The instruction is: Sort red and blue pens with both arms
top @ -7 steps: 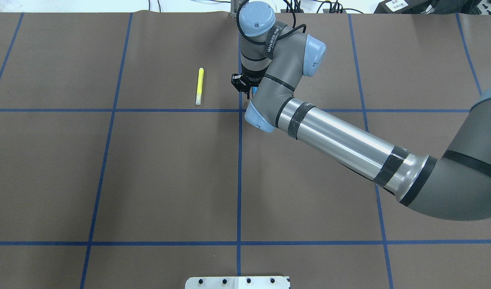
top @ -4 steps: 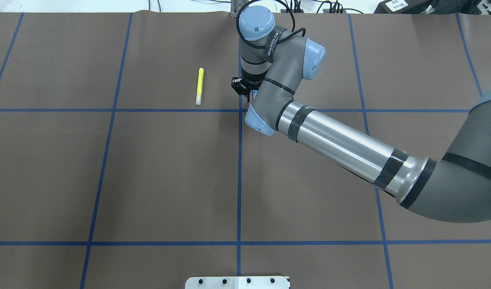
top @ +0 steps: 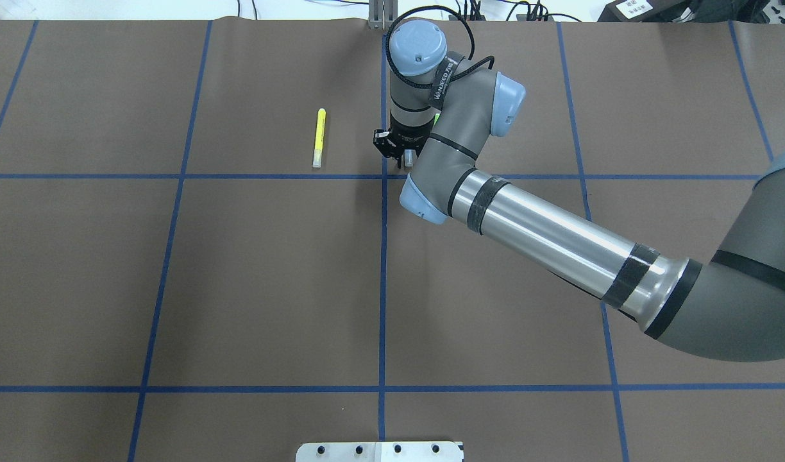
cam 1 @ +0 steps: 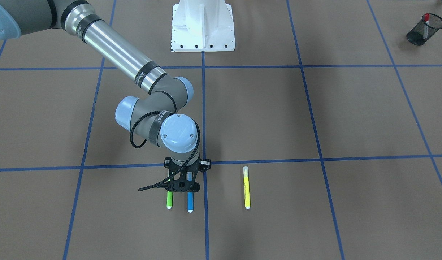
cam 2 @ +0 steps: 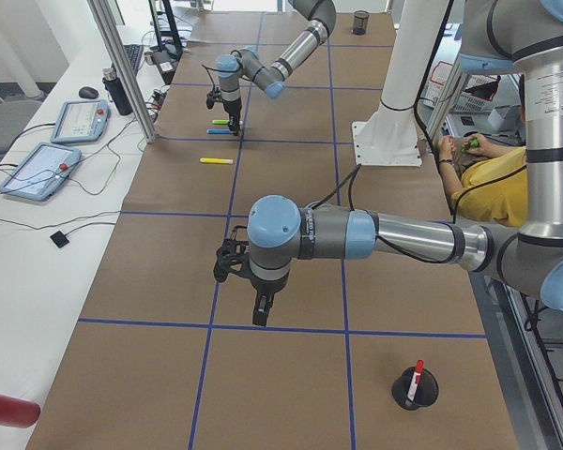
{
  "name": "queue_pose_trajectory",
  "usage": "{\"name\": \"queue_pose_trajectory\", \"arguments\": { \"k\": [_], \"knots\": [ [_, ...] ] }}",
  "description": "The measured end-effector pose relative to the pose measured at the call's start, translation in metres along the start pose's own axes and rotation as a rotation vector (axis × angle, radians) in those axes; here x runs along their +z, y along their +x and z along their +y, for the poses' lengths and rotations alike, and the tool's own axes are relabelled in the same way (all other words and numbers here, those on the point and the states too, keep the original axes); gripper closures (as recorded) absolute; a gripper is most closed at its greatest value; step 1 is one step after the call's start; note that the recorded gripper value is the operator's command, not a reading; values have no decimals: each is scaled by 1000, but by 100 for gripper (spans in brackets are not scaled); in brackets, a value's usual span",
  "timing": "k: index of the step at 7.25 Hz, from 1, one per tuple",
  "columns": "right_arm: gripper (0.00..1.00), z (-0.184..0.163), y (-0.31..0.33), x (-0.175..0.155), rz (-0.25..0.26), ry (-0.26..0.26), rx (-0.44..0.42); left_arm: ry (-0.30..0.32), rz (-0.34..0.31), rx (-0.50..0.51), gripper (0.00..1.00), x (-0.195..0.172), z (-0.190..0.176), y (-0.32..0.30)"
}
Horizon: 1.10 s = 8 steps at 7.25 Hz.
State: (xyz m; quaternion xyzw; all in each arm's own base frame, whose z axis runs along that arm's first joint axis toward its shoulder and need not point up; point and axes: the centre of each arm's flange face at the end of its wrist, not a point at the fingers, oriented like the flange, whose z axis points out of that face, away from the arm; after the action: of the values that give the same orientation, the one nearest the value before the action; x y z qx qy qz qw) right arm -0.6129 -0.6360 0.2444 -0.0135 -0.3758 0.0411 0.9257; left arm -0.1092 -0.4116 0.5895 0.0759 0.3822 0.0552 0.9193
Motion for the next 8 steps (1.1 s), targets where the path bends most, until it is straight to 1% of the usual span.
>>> {"name": "queue_pose_trajectory", "arguments": {
  "k": [1, 2, 3, 4, 5, 8],
  "knots": [
    [60, 1, -1, 0, 0, 0, 0, -1, 0, -1, 0, 0, 0, 0],
    [65, 1, -1, 0, 0, 0, 0, -1, 0, -2, 0, 0, 1, 0],
    [76, 2, -1, 0, 0, 0, -1, -2, 1, -2, 0, 0, 1, 0],
    [89, 2, -2, 0, -1, 0, -3, -3, 1, -3, 0, 0, 1, 0],
    [100, 2, -3, -1, -2, -1, -6, -3, 1, -3, 0, 1, 1, 0],
    [100, 2, -7, -10, -16, 7, -13, -5, 0, -5, 0, 1, 2, -1]
  ]
}}
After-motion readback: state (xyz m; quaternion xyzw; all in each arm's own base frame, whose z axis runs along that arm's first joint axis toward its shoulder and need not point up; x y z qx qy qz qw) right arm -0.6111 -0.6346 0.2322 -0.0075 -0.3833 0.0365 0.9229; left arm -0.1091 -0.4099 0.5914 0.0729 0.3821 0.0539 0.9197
